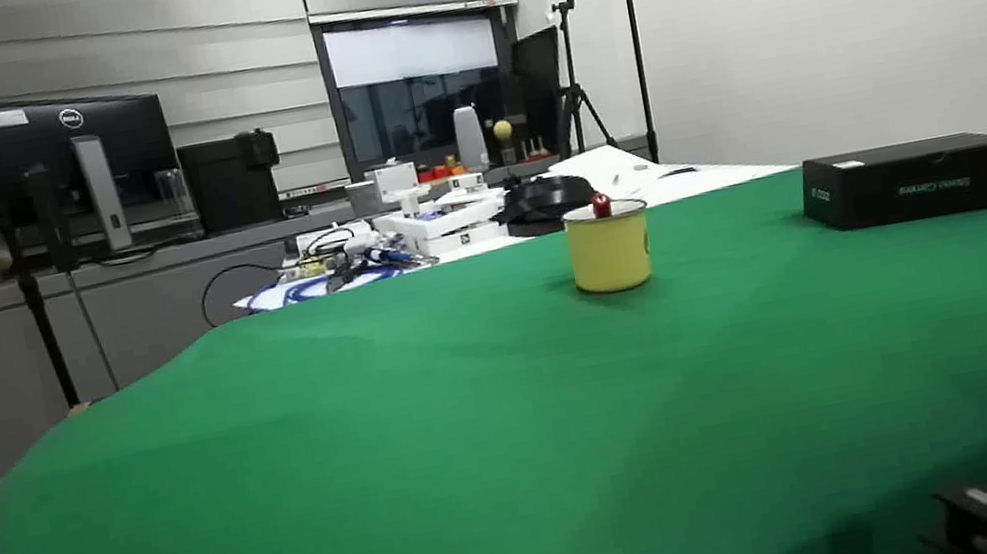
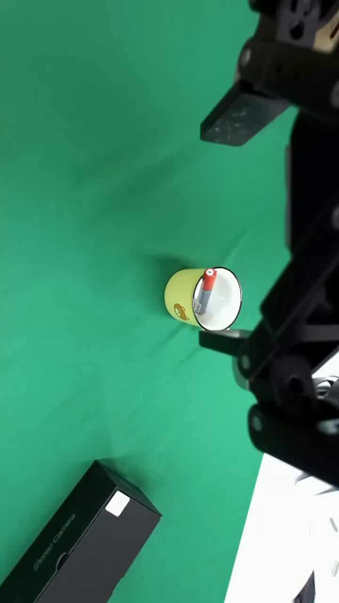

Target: Put the marker on the table

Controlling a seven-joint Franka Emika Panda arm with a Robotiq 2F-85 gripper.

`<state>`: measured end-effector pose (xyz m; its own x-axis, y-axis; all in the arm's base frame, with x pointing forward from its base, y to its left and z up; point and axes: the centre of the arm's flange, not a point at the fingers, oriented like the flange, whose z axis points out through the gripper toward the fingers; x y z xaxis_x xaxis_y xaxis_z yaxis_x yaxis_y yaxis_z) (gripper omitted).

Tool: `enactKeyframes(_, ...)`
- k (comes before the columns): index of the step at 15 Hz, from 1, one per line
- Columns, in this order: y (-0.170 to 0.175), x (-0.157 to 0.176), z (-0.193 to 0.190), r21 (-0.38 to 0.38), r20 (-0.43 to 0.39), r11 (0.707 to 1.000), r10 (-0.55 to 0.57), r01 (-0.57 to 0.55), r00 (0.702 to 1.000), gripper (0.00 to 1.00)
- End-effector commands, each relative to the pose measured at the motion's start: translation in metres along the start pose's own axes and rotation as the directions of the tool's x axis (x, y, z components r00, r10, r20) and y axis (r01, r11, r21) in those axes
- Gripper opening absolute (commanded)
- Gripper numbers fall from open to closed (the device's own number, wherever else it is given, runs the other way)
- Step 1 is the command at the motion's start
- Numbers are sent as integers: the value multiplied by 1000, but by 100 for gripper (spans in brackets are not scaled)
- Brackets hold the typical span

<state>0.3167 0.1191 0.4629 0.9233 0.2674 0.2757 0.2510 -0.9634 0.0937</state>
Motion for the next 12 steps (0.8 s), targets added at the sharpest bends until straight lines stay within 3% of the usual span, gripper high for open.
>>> enactKeyframes(1, 0, 0, 0, 0, 0, 1000, 0, 0, 1000, 100)
enactKeyframes(12, 5, 11, 5, 10, 9, 1000, -15, 15, 1000, 100)
